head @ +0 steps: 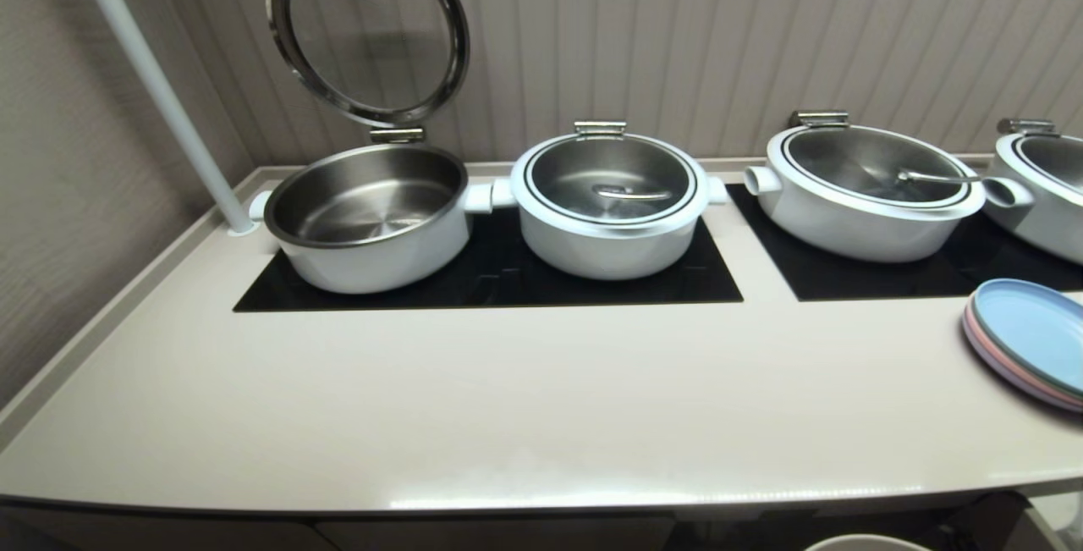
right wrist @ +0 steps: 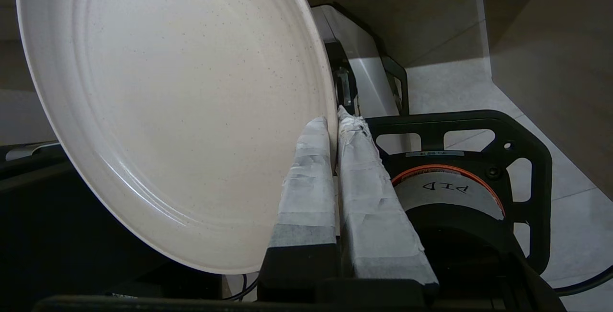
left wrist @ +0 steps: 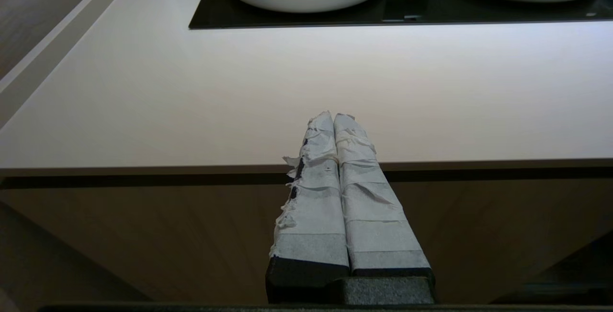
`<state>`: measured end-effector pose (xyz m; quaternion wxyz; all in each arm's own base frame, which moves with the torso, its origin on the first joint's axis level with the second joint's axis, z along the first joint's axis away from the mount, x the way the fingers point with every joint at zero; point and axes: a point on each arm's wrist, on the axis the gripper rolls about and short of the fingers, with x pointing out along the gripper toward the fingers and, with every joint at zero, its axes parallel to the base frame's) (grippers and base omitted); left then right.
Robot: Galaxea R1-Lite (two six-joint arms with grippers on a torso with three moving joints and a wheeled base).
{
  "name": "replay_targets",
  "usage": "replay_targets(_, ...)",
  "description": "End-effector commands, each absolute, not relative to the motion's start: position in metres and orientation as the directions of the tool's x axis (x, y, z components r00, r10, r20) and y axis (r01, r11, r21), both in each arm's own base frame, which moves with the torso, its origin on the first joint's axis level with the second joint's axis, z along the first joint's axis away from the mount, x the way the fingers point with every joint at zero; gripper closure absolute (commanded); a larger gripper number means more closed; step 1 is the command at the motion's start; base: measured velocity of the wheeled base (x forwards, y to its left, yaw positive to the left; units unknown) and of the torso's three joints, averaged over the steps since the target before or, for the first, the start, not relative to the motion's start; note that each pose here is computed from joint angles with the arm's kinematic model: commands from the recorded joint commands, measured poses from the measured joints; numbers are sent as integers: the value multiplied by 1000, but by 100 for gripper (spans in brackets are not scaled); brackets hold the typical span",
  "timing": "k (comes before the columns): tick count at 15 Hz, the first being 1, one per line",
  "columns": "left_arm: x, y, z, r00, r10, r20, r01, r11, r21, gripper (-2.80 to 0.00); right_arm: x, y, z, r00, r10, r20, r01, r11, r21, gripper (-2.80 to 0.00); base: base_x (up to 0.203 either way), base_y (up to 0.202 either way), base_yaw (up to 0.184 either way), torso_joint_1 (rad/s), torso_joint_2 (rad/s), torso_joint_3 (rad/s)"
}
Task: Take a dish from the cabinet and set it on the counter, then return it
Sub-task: Put it back into the cabinet
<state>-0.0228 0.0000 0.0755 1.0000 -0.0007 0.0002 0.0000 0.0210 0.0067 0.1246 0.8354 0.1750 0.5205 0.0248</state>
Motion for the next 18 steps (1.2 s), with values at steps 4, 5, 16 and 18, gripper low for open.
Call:
replay_targets(4,-23,0,76,1000,0,1,0,1000,-3,0,21,7,124,451,224,-864,127,942,311,0,0,0,0,0,0,0)
replay_targets(5,-23,0,75,1000,0,0,0,1000,-3,0,21,7,124,451,224,-864,125,942,310,0,0,0,0,0,0,0)
replay_targets(16,-23,0,76,1000,0,1,0,1000,-3,0,21,7,123,446,225,-866,118,945,306,0,0,0,0,0,0,0)
replay_targets(18,-23,0,76,1000,0,1,0,1000,-3,0,21,7,123,446,226,-866,117,945,307,0,0,0,0,0,0,0)
